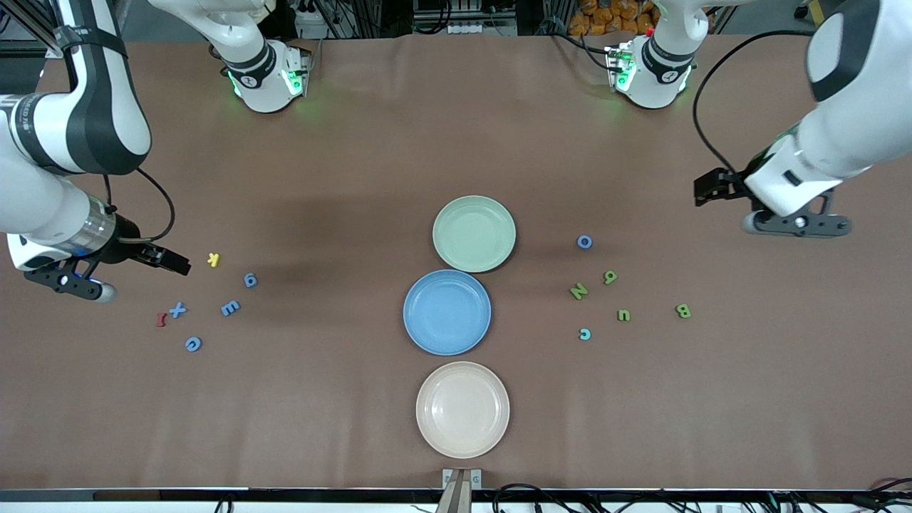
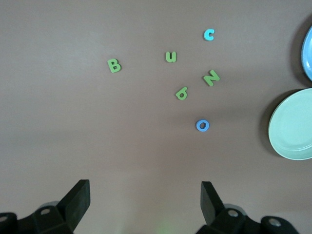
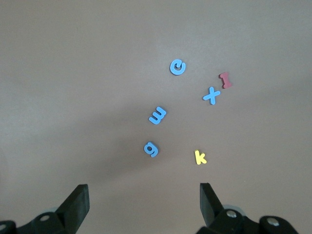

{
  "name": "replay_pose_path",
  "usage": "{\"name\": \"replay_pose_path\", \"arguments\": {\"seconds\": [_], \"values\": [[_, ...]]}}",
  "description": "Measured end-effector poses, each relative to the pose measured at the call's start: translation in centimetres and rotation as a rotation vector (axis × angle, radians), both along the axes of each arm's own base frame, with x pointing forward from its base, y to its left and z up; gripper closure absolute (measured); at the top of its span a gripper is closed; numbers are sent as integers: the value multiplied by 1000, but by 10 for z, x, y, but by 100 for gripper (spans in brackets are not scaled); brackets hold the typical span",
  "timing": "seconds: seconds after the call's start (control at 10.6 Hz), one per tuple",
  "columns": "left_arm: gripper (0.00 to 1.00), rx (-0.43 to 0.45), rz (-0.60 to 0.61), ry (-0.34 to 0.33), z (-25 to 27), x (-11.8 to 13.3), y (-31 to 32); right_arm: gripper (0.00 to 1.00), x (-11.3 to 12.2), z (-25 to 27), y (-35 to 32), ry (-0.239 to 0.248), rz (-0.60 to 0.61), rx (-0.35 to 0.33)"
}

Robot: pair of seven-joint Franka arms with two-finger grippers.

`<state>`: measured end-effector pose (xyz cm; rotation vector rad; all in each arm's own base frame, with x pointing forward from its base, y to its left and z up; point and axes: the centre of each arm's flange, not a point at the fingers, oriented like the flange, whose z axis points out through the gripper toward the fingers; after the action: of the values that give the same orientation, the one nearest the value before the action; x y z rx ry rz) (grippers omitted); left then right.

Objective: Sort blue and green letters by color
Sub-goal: 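Grasp the blue g with the right gripper while the left gripper reaches green letters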

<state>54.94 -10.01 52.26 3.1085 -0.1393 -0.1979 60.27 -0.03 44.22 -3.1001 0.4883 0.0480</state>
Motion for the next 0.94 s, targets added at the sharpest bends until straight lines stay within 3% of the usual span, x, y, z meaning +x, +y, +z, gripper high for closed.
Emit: {"name": "replay_pose_path", "arguments": {"seconds": [0.28,0.56,0.94], "values": [[0,-19,-21,17,-33,-7,-18,0,5,-27,3,27,-15,0],[0,-20,-38,13,-56,-12,-28,0,12,-72,3,6,-95,-1],[0,-23,-35,-11,-79,-15,-28,0,8,-138,9,45,-150,-5]]}}
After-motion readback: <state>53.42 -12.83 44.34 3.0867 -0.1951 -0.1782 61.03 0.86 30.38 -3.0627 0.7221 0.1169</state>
